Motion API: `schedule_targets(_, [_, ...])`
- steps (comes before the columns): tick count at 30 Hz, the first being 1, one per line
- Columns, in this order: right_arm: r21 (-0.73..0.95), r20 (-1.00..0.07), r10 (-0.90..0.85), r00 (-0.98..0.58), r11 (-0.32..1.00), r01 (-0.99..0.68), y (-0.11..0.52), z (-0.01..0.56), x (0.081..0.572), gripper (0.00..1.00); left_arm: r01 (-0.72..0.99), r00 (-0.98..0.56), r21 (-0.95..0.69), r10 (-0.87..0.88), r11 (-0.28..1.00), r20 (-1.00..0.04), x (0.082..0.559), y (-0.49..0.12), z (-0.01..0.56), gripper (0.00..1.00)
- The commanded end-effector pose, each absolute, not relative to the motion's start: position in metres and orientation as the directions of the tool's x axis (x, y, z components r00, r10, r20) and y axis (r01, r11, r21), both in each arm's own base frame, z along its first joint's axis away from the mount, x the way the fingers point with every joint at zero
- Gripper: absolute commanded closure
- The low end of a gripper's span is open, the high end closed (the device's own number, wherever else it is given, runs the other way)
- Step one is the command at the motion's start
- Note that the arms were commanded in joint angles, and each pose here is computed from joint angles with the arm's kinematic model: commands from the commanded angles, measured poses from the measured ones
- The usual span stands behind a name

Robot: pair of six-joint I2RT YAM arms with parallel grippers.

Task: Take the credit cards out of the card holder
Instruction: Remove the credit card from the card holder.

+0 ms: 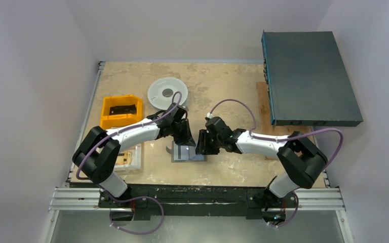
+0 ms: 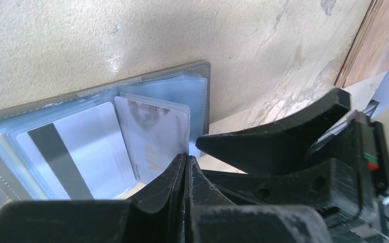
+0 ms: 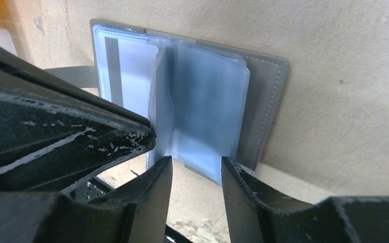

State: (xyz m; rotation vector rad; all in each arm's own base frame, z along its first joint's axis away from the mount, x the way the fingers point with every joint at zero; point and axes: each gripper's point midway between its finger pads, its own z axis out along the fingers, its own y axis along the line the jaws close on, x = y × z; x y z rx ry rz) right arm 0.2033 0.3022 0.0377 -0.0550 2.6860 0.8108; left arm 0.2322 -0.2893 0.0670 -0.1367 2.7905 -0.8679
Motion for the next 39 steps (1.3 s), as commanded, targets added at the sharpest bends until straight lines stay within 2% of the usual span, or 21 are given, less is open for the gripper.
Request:
schedule_targets(1, [0.491,-0.379,0.105,-0.919,0.865,-0.104,0.285,0.053,0.209,0.64,0.001,-0.967,-0.598,-0.151,0.801,-0.204,0.241,-0.304,0.075,1.00])
schedule_targets(7, [0.459,-0.457,0.135,-0.879,0.883,-0.103,0.272,0.077,0.219,0.74,0.013,-0.971,-0.606,-0.135,0.795,-0.198,0.241,-0.309,0.074,0.99])
schedule_targets(16, [0.489,-0.488,0.103,-0.867,0.855,-0.174,0.293,0.094,0.226,0.83,0.052,-0.967,-0.604,-0.112,0.795,-0.230,0.245,-0.311,0.086,0.82])
schedule_targets(21, [0.520,-0.496,0.081,-0.865,0.825,-0.220,0.313,0.100,0.228,0.84,0.044,-0.957,-0.558,-0.126,0.829,-0.262,0.246,-0.294,0.089,0.78])
schedule_targets(28, [0.511,-0.462,0.042,-0.886,0.829,-0.227,0.329,0.072,0.233,0.88,-0.035,-0.954,-0.532,-0.187,0.846,-0.234,0.246,-0.258,0.070,0.77])
schedule_targets(39, [0.435,-0.370,0.040,-0.928,0.890,-0.135,0.305,0.013,0.216,0.96,-0.040,-0.972,-0.525,-0.155,0.850,-0.177,0.236,-0.254,0.038,0.77])
